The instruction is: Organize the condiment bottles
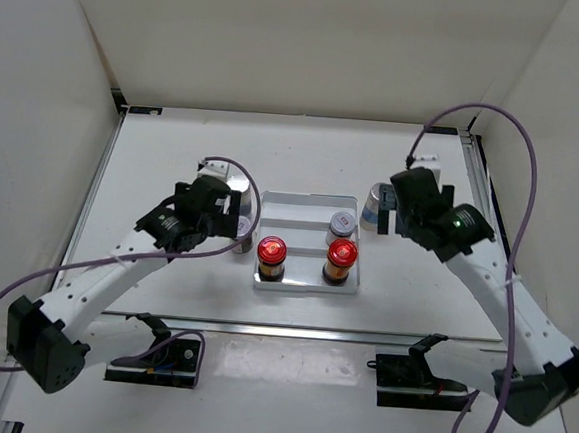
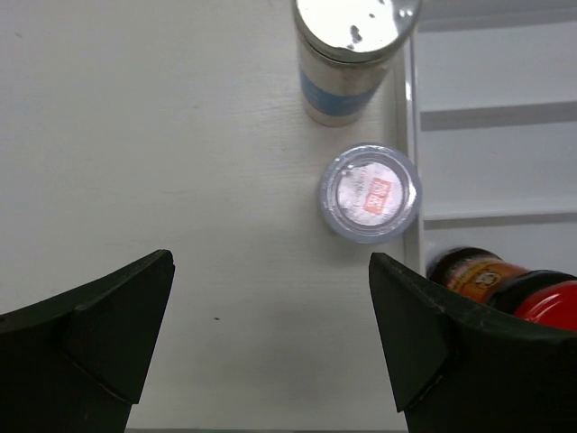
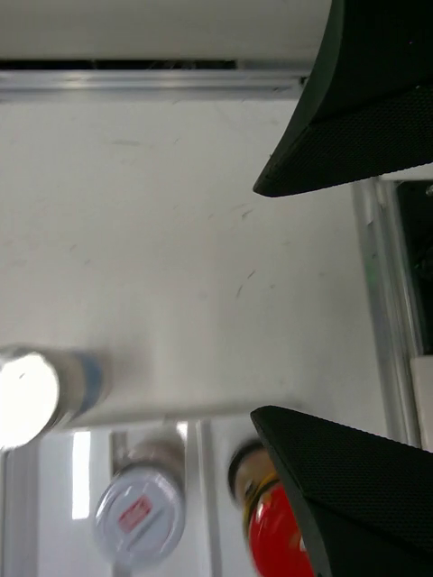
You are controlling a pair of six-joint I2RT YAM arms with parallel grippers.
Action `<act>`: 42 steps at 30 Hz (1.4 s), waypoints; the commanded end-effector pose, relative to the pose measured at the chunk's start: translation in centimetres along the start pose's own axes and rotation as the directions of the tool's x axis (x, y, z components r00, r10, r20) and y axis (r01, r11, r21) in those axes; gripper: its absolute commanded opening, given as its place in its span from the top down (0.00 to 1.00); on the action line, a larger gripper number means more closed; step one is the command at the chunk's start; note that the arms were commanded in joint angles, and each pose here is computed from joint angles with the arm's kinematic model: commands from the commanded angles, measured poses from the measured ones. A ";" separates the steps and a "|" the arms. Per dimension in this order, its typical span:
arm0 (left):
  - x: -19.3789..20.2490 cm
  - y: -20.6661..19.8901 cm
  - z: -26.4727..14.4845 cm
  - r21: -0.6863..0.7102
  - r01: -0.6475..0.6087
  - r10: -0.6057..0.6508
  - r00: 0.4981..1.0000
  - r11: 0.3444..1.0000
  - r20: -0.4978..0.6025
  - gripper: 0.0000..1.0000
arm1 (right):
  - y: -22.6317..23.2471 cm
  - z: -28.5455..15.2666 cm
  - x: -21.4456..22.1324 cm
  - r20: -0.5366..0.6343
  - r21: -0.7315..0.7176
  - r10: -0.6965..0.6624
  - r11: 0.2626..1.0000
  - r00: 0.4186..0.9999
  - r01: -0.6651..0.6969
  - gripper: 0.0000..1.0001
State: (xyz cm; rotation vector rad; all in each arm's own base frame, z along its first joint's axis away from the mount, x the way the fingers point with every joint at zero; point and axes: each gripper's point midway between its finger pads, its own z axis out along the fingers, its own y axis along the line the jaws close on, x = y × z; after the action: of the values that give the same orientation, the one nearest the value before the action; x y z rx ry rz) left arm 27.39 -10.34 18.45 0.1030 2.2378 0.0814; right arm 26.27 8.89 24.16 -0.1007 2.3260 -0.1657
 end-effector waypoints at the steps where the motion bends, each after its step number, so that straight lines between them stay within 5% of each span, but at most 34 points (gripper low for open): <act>1: -0.4 -3.4 0.3 0.119 0.119 -0.111 0.991 0.986 -0.070 0.00 | -4.4 -0.1 3.4 -0.016 0.176 -0.056 0.983 0.998 0.058 0.00; 16: -0.6 -9.5 5.4 0.164 0.180 -0.144 0.968 0.970 -0.207 0.00 | -5.7 -2.0 8.5 -0.005 0.132 0.108 0.986 0.994 -0.106 0.00; 22: 0.6 -10.4 7.1 0.135 0.204 -0.163 0.951 0.970 -0.263 0.02 | -5.1 -0.3 9.2 -0.074 0.157 0.044 0.987 0.996 -0.032 0.00; 42: -1.3 -6.8 4.3 0.024 0.250 -0.245 0.961 0.968 -0.129 0.03 | -4.8 -0.3 9.1 -0.083 0.149 0.033 0.989 0.996 -0.020 0.00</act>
State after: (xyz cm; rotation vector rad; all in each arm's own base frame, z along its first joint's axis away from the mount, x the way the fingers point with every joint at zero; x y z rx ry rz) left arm 31.52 -18.19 15.62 -0.1267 2.3900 -0.1342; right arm 19.40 2.80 18.08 -0.0124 2.4114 -0.3453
